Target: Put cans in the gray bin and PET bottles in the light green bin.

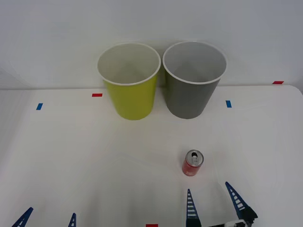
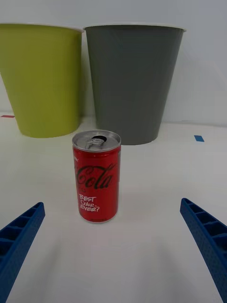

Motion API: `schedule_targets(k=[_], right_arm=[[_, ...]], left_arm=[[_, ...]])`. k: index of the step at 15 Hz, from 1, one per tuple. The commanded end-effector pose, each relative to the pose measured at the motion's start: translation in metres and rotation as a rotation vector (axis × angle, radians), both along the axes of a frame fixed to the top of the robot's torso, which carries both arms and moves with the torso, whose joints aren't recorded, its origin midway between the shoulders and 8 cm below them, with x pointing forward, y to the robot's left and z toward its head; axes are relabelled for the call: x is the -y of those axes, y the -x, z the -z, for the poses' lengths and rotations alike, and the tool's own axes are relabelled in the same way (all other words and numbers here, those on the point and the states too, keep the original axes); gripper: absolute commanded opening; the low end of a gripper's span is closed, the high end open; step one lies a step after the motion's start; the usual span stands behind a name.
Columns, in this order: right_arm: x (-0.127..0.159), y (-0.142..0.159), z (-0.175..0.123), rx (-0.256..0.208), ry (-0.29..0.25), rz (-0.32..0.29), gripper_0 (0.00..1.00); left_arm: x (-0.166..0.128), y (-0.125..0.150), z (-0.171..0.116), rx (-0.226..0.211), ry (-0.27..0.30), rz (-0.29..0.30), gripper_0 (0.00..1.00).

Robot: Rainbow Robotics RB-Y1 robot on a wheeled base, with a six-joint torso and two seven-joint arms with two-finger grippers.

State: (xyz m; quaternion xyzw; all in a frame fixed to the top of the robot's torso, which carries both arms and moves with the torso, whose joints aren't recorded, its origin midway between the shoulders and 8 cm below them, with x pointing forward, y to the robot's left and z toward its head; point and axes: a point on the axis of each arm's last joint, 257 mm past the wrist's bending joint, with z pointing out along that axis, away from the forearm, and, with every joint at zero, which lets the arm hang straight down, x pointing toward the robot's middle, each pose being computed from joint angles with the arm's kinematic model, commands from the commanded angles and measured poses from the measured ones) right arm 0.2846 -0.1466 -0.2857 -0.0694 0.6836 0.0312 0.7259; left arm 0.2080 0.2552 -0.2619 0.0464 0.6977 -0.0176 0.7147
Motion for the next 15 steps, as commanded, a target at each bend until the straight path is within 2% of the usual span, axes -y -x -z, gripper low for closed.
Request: schedule_targets(k=[1, 6, 13, 15], right_arm=[[-0.004, -0.017, 0.000, 0.028, 0.001, 0.024, 1.00], [-0.010, -0.047, -0.002, 0.065, 0.011, 0.029, 1.00], [-0.026, -0.074, 0.007, 0.070, -0.002, -0.008, 1.00], [-0.029, -0.081, 0.002, 0.084, -0.005, -0.016, 1.00]], left_arm=[[0.000, 0.000, 0.000, 0.000, 0.000, 0.000, 1.00], [0.000, 0.000, 0.000, 0.000, 0.000, 0.000, 1.00], [0.000, 0.000, 0.000, 0.000, 0.000, 0.000, 1.00], [0.000, 0.000, 0.000, 0.000, 0.000, 0.000, 1.00]])
